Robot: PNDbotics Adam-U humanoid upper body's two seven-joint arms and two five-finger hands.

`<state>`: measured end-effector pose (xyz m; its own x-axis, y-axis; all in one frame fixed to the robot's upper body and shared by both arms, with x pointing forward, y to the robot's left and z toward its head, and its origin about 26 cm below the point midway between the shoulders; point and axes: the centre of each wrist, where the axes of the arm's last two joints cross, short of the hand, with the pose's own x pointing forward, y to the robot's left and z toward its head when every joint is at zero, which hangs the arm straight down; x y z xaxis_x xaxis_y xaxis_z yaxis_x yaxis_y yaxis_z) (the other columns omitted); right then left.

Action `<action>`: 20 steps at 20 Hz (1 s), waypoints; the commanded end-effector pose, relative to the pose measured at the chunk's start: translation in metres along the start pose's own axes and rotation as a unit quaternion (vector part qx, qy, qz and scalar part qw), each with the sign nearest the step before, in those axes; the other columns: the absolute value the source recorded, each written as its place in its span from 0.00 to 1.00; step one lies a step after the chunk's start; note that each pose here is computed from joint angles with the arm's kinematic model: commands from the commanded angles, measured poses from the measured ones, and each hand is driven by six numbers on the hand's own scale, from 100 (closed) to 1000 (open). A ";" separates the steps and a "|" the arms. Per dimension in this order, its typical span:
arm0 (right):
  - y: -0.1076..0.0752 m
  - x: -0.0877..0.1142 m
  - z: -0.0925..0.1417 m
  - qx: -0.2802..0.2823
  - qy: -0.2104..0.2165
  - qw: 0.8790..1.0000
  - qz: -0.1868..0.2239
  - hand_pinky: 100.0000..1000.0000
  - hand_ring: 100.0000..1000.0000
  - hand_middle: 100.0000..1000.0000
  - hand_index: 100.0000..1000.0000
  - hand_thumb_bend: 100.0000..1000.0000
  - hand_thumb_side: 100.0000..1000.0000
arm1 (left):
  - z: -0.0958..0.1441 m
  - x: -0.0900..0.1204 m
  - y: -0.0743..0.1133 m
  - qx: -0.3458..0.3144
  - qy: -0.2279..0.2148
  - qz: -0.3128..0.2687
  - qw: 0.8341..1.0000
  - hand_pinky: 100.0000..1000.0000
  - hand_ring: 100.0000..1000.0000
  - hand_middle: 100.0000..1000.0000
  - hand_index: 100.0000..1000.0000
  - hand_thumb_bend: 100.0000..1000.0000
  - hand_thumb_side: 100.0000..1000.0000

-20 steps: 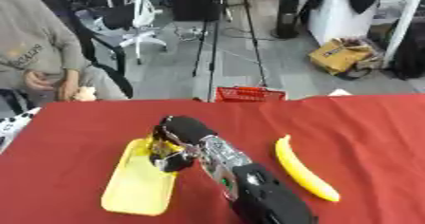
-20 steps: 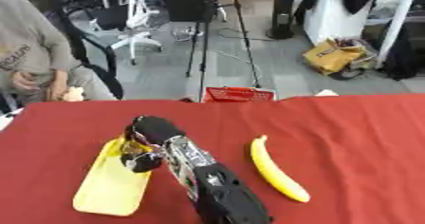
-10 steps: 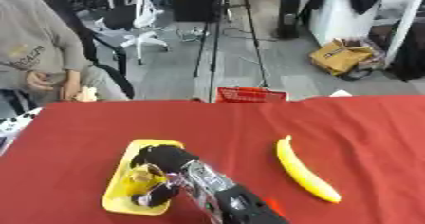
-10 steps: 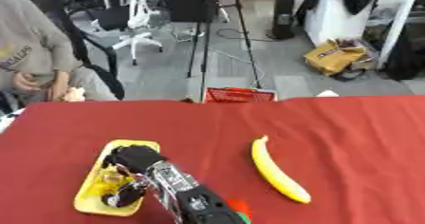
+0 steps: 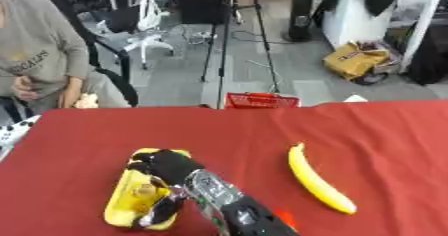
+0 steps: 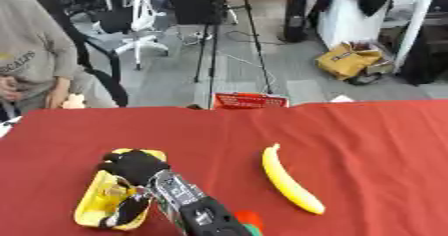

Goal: Pick up objects on the table and place them in the box.

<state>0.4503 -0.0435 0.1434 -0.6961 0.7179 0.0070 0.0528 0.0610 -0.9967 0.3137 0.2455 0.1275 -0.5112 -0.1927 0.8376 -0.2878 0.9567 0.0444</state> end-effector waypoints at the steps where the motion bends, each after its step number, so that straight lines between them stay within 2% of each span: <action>1: -0.045 -0.009 0.002 -0.068 0.004 0.998 -0.014 0.90 0.86 0.93 0.94 0.65 0.49 | -0.002 0.004 0.003 0.002 -0.011 -0.005 1.000 0.48 0.72 0.69 0.71 0.61 0.81; 4: -0.070 -0.023 0.012 -0.110 0.019 0.993 -0.035 0.87 0.84 0.91 0.92 0.64 0.51 | -0.001 0.003 0.006 0.006 -0.009 -0.009 1.000 0.48 0.72 0.69 0.71 0.61 0.81; 6: -0.083 -0.045 0.028 -0.133 0.043 0.989 -0.050 0.85 0.82 0.90 0.91 0.64 0.52 | -0.001 0.001 0.009 0.011 -0.006 -0.013 1.000 0.48 0.72 0.69 0.71 0.61 0.81; 8: -0.089 -0.069 0.049 -0.146 0.069 0.984 -0.072 0.83 0.81 0.89 0.91 0.63 0.53 | 0.000 0.000 0.012 0.016 -0.004 -0.018 1.000 0.48 0.72 0.69 0.71 0.61 0.81; 10: -0.093 -0.080 0.062 -0.153 0.084 0.981 -0.090 0.81 0.79 0.88 0.89 0.63 0.53 | 0.001 -0.001 0.014 0.019 -0.003 -0.020 1.000 0.48 0.72 0.70 0.71 0.61 0.81; 11: -0.095 -0.097 0.080 -0.163 0.107 0.976 -0.095 0.80 0.78 0.88 0.89 0.62 0.54 | 0.001 -0.002 0.016 0.023 -0.001 -0.023 0.999 0.48 0.73 0.70 0.71 0.61 0.81; 13: -0.099 -0.117 0.110 -0.183 0.129 0.968 -0.110 0.78 0.77 0.87 0.88 0.62 0.55 | 0.002 -0.003 0.019 0.029 0.002 -0.026 0.999 0.48 0.73 0.70 0.71 0.61 0.81; 17: -0.104 -0.132 0.155 -0.215 0.157 0.955 -0.128 0.77 0.76 0.86 0.88 0.62 0.55 | 0.004 -0.005 0.022 0.037 0.004 -0.030 0.999 0.48 0.74 0.71 0.71 0.61 0.81; 20: -0.103 -0.135 0.173 -0.215 0.169 0.952 -0.135 0.76 0.76 0.86 0.88 0.62 0.54 | 0.004 -0.006 0.022 0.039 0.006 -0.029 0.999 0.48 0.74 0.71 0.71 0.60 0.81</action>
<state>0.4204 -0.2601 0.2084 -0.4385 0.8153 0.3783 0.1955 0.4973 -0.8452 0.3073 0.2615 0.1150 -0.4673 -0.2240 0.8553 -0.3655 0.9298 0.0438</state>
